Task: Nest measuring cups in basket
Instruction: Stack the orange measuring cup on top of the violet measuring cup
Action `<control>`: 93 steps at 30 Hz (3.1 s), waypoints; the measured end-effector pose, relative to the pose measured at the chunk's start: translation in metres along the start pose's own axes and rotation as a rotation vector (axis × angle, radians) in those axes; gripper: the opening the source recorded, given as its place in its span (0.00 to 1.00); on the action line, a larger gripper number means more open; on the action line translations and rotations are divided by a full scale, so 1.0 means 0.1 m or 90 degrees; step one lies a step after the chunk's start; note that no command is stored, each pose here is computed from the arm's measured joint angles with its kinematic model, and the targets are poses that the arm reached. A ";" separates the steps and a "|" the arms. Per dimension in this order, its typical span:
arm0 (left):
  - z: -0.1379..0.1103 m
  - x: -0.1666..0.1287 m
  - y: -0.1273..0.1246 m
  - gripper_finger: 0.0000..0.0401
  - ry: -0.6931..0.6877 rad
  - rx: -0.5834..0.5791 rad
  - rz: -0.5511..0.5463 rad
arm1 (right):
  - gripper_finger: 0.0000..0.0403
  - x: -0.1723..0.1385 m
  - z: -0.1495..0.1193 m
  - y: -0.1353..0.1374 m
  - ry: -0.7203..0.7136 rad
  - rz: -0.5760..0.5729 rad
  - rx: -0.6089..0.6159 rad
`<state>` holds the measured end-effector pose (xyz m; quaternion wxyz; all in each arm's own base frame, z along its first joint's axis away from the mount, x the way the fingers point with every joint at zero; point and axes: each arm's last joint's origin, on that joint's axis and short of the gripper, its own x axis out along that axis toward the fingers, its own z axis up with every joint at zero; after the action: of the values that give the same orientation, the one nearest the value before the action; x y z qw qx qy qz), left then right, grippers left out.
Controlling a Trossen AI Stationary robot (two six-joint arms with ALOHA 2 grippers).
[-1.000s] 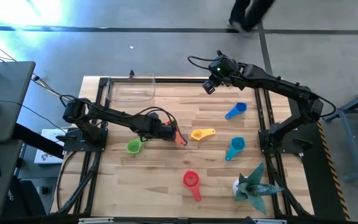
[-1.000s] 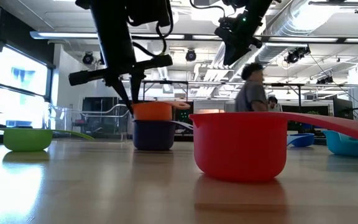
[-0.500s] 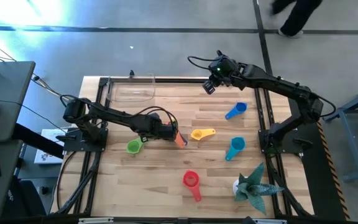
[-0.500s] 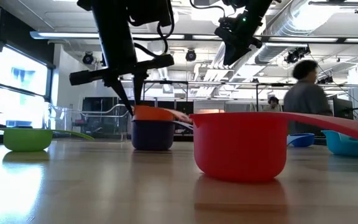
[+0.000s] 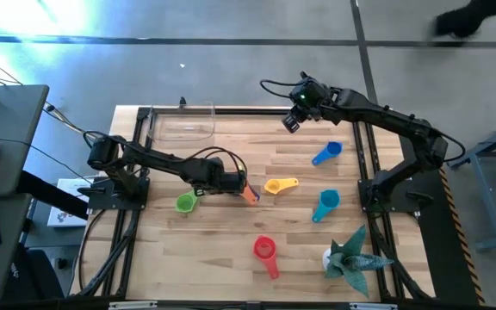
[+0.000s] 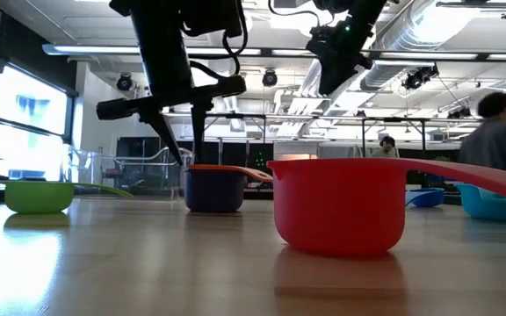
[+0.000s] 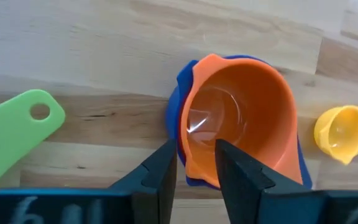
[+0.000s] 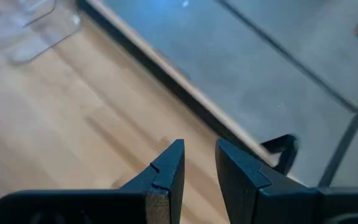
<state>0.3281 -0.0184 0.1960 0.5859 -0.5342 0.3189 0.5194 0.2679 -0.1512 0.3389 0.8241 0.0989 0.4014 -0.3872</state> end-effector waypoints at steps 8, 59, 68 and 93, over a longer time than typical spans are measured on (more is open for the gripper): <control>0.07 -0.19 0.02 0.25 -0.020 0.132 -0.023 | 0.21 -0.05 -0.16 0.16 0.124 0.185 0.046; 1.17 -1.58 0.67 0.23 -0.215 0.553 -0.172 | 0.21 0.12 -0.92 2.63 0.154 0.413 0.172; 1.17 -1.58 0.67 0.23 -0.214 0.551 -0.172 | 0.21 0.33 -1.09 2.78 0.190 0.390 0.181; 1.17 -1.58 0.67 0.23 -0.214 0.552 -0.173 | 0.21 0.65 -1.18 2.68 0.220 0.259 0.235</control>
<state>0.2024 0.0441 0.3497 0.8603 -0.1868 0.3343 0.3365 0.4159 0.0508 0.1736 0.7724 0.3891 0.4304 -0.2583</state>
